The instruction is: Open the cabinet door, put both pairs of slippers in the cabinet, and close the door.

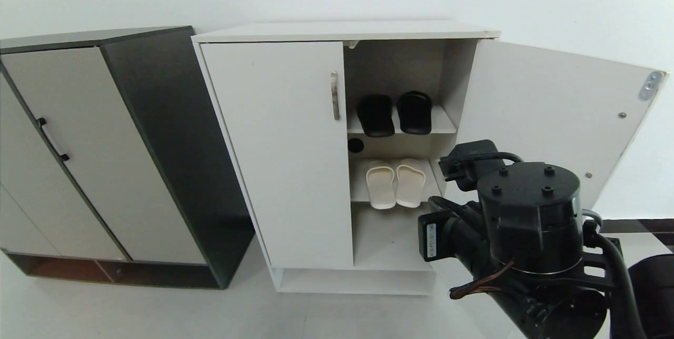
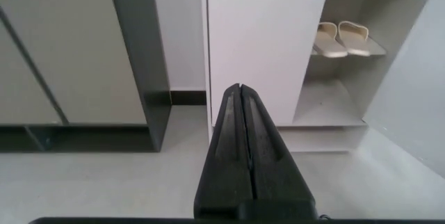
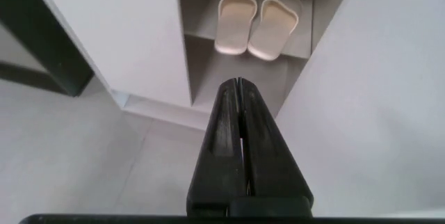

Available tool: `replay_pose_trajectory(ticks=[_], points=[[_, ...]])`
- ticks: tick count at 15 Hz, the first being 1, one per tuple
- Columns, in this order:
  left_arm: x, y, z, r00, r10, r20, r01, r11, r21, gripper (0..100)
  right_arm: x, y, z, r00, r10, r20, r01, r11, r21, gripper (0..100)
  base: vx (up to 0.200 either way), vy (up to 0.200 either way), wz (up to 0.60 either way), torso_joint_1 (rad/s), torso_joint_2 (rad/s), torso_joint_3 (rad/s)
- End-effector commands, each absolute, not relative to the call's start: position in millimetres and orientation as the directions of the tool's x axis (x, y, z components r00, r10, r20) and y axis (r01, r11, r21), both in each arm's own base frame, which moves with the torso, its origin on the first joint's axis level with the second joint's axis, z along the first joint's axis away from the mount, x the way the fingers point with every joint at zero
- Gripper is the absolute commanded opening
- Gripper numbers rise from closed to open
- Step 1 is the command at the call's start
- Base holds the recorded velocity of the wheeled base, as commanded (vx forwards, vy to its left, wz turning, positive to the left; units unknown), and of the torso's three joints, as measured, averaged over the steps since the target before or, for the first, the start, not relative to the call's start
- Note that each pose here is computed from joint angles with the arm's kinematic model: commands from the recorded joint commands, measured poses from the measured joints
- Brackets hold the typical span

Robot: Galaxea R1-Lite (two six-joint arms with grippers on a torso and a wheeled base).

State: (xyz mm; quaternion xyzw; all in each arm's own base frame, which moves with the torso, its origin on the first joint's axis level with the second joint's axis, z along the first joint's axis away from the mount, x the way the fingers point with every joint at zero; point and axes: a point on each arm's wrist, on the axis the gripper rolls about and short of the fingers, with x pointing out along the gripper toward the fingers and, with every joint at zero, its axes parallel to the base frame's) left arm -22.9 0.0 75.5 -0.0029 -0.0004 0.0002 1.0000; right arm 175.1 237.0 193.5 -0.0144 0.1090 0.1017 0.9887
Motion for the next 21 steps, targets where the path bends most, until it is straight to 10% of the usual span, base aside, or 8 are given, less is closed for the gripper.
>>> replay_pose_trajectory(ticks=[1, 21], points=[[-22.8, 0.0, 75.5, 1.0, 0.0, 0.0, 0.0, 1.0, -0.006, 0, 175.3, 237.7, 191.5, 0.955, 0.197, -0.223, -0.205, 0.979, -0.012, 0, -0.2, 0.0, 0.0, 0.007, 0.0, -0.002], [-22.8, 0.0, 75.5, 1.0, 0.002, 0.0, -0.002, 1.0, -0.009, 0, 179.0, 237.7, 181.0, 0.956, 0.191, -0.224, -0.2, 0.98, -0.018, 0, -0.02, 0.0, 0.0, -0.001, 0.0, 0.0]])
